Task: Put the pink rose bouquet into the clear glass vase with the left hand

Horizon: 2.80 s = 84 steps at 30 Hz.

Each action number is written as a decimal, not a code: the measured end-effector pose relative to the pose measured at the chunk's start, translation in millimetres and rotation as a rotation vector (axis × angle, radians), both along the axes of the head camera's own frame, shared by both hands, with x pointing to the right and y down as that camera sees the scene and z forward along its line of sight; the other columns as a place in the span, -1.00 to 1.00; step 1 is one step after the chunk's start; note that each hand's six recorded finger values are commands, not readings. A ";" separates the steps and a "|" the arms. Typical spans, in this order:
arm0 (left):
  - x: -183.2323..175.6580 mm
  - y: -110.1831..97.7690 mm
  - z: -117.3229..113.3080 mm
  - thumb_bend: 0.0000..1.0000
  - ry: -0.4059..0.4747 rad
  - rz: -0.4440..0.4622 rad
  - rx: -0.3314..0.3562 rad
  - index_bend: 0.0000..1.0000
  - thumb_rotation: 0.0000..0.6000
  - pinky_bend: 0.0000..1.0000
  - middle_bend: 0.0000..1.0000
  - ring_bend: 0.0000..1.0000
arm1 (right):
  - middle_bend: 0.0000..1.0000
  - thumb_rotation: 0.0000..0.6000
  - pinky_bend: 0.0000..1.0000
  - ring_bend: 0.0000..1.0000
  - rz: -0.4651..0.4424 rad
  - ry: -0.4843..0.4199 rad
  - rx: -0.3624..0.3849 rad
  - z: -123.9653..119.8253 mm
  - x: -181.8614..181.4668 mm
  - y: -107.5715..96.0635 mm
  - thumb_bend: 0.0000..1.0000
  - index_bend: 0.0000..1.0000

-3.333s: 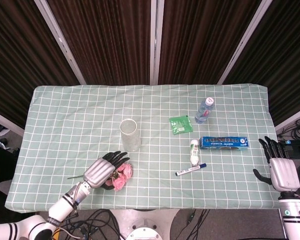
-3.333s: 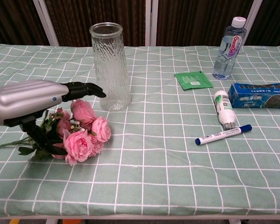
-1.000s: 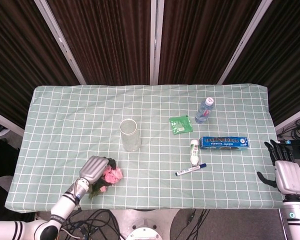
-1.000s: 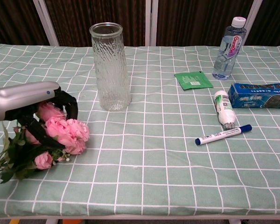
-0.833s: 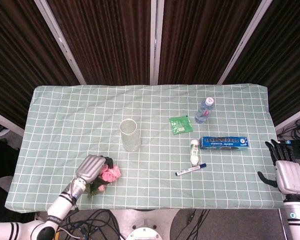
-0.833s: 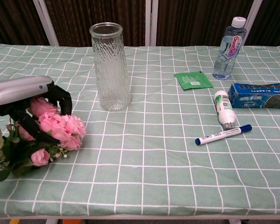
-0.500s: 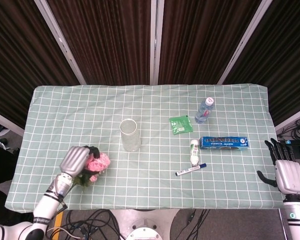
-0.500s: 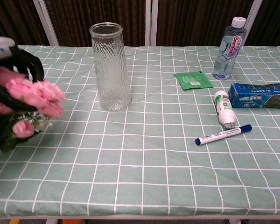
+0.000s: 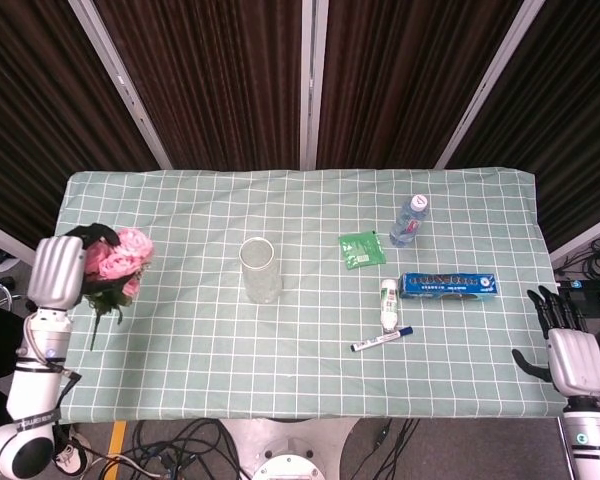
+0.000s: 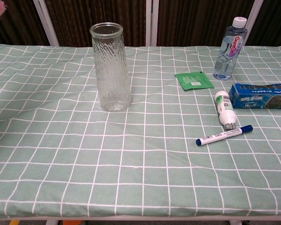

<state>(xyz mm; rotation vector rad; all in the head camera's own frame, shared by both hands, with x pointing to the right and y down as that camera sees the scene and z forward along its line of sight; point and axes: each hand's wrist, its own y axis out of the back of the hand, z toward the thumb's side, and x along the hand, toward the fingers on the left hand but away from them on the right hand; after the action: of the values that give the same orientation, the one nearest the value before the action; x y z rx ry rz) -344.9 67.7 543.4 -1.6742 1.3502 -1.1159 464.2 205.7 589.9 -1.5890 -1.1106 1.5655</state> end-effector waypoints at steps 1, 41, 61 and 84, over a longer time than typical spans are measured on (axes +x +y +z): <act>-0.1 -5.6 -6.8 -0.66 0.020 -0.008 0.038 0.05 1.00 0.28 0.00 0.00 | -1.00 1.00 -1.00 -1.00 0.000 -0.001 -0.001 0.5 -0.3 0.3 -0.69 -1.00; 175.0 -96.7 -61.7 -0.66 0.697 -0.023 0.536 0.06 1.00 0.27 -0.01 -0.01 | -1.00 1.00 -1.00 -1.00 0.070 -0.009 -0.058 16.0 18.9 4.8 -0.69 -1.00; 188.8 -77.3 3.3 -0.66 0.715 -0.023 0.491 0.05 1.00 0.25 -0.03 -0.03 | -1.00 1.00 -1.00 -1.00 0.088 -0.005 -0.088 22.5 28.5 -0.7 -0.69 -1.00; 190.8 -35.0 36.0 -0.91 0.728 0.076 0.359 -0.77 1.00 -0.57 -0.88 -0.81 | -1.00 1.00 -1.00 -1.00 0.085 -0.015 -0.109 29.5 24.5 -1.6 -0.69 -1.00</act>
<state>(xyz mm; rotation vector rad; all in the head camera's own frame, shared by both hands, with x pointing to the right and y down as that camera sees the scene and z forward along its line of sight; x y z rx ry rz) -154.1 32.7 579.4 -1.9015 1.7668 -0.1694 488.7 204.1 619.5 -1.6462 -1.1315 1.6977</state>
